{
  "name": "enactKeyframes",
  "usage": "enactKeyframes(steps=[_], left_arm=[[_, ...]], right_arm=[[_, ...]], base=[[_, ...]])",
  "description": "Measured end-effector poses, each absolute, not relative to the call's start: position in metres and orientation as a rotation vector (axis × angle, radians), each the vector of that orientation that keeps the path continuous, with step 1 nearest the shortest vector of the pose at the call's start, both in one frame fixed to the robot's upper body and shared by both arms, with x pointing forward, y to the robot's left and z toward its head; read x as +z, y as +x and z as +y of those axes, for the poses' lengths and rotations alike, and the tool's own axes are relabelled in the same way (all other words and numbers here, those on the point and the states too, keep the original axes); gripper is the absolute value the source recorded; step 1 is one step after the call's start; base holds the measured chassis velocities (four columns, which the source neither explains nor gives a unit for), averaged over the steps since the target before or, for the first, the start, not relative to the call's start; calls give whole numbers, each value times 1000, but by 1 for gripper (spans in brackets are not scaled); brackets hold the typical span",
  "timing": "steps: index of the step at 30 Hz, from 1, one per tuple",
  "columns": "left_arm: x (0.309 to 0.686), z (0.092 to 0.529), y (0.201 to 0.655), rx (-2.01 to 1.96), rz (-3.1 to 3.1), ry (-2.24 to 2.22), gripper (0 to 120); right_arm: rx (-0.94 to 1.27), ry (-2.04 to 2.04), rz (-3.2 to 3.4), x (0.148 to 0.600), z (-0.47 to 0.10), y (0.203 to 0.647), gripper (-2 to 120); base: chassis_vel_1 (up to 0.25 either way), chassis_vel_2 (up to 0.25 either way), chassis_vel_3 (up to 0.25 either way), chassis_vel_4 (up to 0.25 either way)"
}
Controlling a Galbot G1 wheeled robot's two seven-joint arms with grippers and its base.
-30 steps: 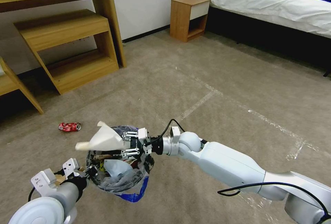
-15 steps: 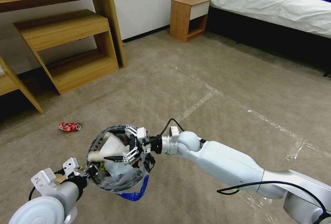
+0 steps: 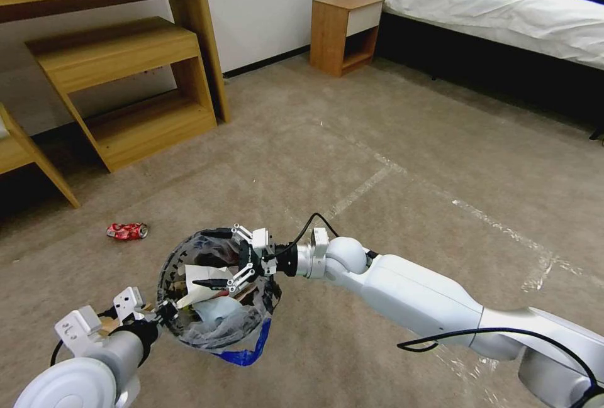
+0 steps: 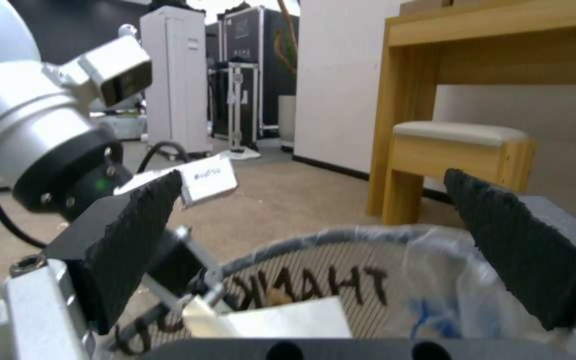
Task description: Pick up the trash bin and place the garbage on the floor into it.
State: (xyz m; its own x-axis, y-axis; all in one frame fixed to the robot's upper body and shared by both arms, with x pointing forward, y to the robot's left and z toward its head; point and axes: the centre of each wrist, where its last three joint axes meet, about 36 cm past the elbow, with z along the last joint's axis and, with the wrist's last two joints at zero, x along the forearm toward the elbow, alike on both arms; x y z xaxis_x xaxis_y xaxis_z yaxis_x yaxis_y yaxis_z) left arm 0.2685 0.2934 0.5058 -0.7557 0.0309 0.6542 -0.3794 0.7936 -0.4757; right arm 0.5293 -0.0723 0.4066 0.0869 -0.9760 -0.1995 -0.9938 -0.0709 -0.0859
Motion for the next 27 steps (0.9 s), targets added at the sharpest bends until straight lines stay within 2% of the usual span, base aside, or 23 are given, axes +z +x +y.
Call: enactKeyframes(steps=[6,9,11,13,14,15,17,22,25,27], left_arm=[[506,295,269,803,-2304,260,0],[508,297,268,804,-2303,261,0],[509,297,268,803,-2303,262,0],[510,299,267,799,-2303,265,0],[510,299,267,799,-2303,265,0],[511,300,266,792,-2307,266,0],[513,301,265,783,-2312,265,0],[516,301,264,777,-2320,253,0],[518,300,264,774,-2323,247,0],[519,299,262,770,-2326,241,0]], right_arm=[[137,-2101,1962,437,-74,542,100],[137,-1993,1949,480,-81,561,100],[141,-1973,1951,486,-82,563,100],[173,-1843,1984,518,-92,573,100],[173,-1843,1984,518,-92,573,100],[211,-1726,2032,548,-108,578,100],[237,-1577,2100,573,-131,583,100],[288,-1310,2244,582,-170,579,100],[279,-1163,2338,572,-200,572,100],[220,-1024,2420,558,-239,563,100]], base=[[0,0,0,0],[0,0,0,0],[0,0,0,0],[0,0,0,0],[0,0,0,0],[0,0,0,0],[0,0,0,0],[0,0,0,0],[0,0,0,0],[0,0,0,0]])
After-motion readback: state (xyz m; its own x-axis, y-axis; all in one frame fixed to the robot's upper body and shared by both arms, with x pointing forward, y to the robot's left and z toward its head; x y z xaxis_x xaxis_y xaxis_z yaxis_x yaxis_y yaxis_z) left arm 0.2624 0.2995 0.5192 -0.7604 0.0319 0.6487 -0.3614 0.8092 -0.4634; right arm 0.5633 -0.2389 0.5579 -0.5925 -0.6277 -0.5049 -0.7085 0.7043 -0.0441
